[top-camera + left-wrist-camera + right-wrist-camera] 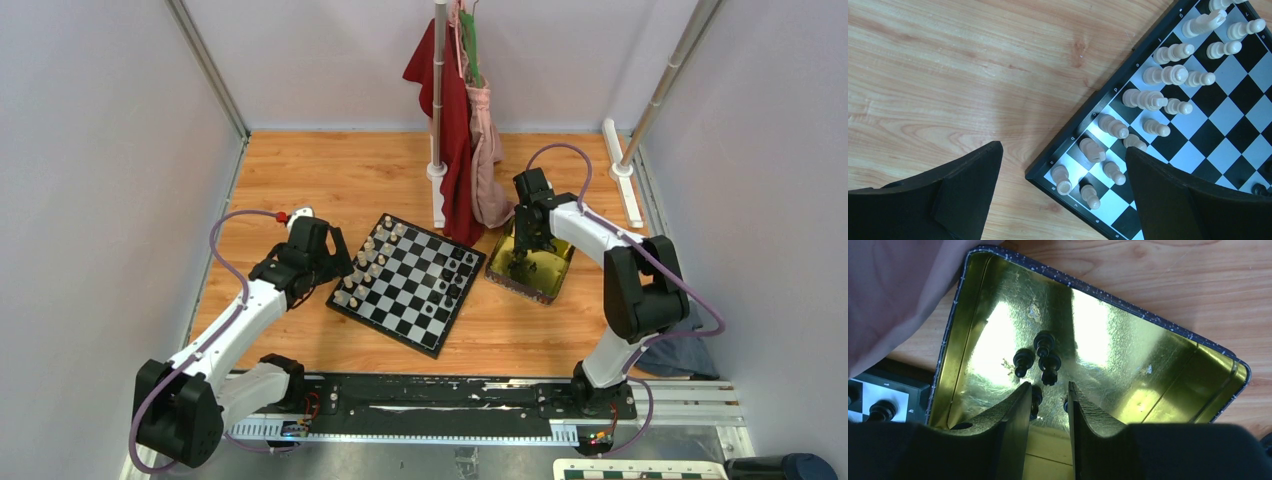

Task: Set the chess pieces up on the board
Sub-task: Pick up the chess piece from the storage box.

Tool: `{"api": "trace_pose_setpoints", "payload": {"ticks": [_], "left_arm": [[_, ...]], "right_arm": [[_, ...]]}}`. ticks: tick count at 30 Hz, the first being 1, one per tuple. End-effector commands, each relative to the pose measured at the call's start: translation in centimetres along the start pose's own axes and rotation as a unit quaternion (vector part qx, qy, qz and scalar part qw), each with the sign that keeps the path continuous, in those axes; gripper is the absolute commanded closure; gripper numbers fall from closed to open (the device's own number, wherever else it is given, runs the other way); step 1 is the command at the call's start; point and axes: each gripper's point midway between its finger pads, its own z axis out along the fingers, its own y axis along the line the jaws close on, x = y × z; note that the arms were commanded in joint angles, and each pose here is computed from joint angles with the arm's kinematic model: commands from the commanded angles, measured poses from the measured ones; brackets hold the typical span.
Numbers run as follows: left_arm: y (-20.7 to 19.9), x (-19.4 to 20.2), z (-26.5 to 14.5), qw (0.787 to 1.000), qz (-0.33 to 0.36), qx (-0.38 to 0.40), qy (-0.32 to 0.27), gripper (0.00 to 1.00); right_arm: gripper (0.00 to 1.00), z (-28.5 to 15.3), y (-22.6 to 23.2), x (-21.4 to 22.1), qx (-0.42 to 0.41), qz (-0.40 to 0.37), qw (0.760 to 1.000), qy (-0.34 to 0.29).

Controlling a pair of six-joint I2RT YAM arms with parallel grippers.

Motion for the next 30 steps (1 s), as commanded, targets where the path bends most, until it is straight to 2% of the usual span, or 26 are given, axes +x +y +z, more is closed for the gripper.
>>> {"api": "trace_pose_setpoints", "payload": {"ticks": [1,13,16,20,25,30], "left_arm": [[-0.5,-0.7,0.1,1.000,0.003,0.006,-0.008,0.00],[-0.5,-0.8,0.2,1.000,0.008,0.004,-0.006,0.00],[-0.5,-0.7,0.2,1.000,0.009,0.003,-0.005,0.00],[-0.5,-0.7,0.3,1.000,0.011,0.002,-0.004,0.00],[-0.6,-0.7,0.4,1.000,0.011,0.003,-0.003,0.00],[-0.7,-0.7,0.2,1.000,0.010,0.007,-0.004,0.00]], "right_arm": [[0.64,0.6,-0.3,-0.9,-0.001,0.005,1.000,0.000],[0.68,1.5,-0.4,-1.2,-0.001,0.009,1.000,0.004],[0.74,1.7,-0.4,-1.1,-0.002,0.010,1.000,0.005],[0.89,1.7,-0.5,-1.0,-0.002,0.011,1.000,0.006],[0.99,1.4,-0.8,-0.9,0.002,0.013,1.000,0.005],[1.00,0.2,-1.0,-1.1,0.000,0.017,1.000,-0.009]]}}
